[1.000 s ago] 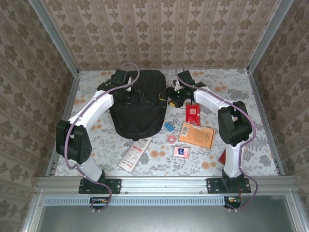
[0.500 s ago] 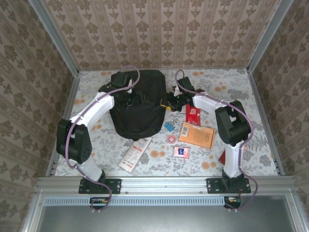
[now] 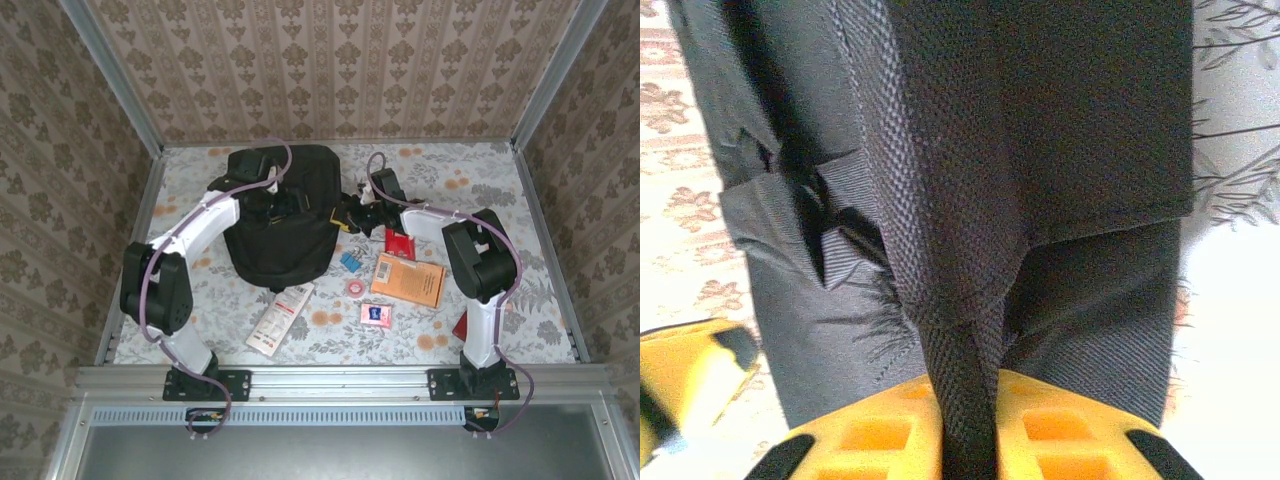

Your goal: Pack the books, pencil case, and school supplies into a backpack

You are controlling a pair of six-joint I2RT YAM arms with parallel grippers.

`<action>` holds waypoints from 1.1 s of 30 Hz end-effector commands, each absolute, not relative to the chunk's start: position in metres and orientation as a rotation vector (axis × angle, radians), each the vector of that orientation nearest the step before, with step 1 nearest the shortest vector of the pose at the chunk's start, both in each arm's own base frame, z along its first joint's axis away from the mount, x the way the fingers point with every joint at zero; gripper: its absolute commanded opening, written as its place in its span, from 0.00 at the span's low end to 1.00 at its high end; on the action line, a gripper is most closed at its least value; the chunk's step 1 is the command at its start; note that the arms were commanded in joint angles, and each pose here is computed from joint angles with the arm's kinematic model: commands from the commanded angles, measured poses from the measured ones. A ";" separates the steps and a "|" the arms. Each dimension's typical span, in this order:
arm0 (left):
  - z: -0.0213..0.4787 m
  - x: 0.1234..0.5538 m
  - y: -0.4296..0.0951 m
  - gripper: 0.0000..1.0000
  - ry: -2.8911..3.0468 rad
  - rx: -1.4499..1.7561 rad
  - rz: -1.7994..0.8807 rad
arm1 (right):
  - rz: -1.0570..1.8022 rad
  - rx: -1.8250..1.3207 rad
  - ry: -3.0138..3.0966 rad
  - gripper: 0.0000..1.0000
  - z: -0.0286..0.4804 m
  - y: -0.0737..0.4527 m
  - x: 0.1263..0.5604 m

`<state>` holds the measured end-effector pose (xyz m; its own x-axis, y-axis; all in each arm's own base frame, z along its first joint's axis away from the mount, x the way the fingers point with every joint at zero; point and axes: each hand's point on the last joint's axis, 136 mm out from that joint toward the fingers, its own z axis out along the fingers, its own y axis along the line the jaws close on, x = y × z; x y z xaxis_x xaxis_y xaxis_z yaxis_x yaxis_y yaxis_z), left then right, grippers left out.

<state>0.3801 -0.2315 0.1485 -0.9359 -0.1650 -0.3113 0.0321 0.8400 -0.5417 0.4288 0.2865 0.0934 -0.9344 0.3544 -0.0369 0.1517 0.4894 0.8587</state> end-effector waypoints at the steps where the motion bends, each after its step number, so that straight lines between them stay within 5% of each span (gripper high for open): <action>1: 0.138 0.376 -0.247 0.69 2.697 -0.179 -0.949 | 1.648 0.346 2.314 0.26 0.151 0.298 0.437; 7: 0.127 0.374 -0.245 0.69 2.709 -0.226 -0.947 | 1.614 0.309 2.314 0.35 0.156 0.294 0.433; 17: 0.123 0.372 -0.242 0.68 2.725 -0.238 -0.911 | 1.601 0.305 2.343 0.22 0.147 0.294 0.431; 23: 0.119 0.373 -0.246 0.68 2.725 -0.273 -0.964 | 1.633 0.303 2.319 0.00 0.151 0.296 0.432; 33: 0.110 0.377 -0.260 0.70 2.641 -0.471 -1.225 | 1.934 0.343 2.100 0.00 0.177 0.308 0.440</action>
